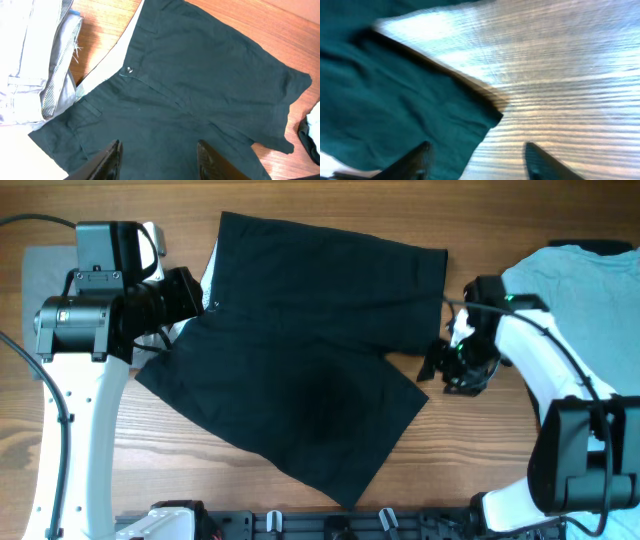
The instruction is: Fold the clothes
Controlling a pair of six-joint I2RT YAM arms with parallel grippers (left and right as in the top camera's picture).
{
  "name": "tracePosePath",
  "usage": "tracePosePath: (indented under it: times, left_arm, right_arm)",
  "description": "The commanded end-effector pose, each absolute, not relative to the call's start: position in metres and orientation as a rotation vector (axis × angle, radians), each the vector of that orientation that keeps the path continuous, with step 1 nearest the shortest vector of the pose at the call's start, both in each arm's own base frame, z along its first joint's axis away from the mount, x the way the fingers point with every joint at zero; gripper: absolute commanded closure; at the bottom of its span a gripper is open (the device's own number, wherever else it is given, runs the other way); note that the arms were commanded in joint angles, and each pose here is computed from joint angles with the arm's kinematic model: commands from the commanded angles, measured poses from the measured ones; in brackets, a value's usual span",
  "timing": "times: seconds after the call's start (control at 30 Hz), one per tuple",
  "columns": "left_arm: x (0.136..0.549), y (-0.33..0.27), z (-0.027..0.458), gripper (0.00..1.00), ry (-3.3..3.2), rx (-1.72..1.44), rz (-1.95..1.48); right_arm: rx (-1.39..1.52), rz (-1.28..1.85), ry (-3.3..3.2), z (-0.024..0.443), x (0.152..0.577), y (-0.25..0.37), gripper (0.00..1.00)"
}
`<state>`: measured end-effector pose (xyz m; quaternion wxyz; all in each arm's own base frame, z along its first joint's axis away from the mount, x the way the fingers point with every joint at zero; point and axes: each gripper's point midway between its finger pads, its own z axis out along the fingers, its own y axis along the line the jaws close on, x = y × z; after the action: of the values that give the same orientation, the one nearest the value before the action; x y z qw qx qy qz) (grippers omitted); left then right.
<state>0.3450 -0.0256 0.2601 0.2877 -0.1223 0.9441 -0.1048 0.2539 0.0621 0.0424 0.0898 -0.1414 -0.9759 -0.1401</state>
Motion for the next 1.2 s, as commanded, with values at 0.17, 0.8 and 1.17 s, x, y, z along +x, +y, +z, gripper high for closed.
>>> tracePosePath:
  times: [0.17, 0.8, 1.17]
  left_arm:
    - [0.35, -0.021, 0.271, 0.47, 2.471, -0.285, -0.241]
    - [0.356, -0.029, 0.239, 0.45, 2.59, -0.153, -0.249]
    - [0.396, -0.084, 0.051, 0.64, 2.914, 0.346, -0.682]
  right_arm:
    - [-0.531, -0.47, -2.875, -0.009, 0.234, 0.072, 0.45]
    - [-1.064, -0.842, -3.104, 0.086, 0.354, -0.039, 0.42]
    - [-0.444, -0.802, -3.215, 0.106, 0.334, 0.056, 0.44]
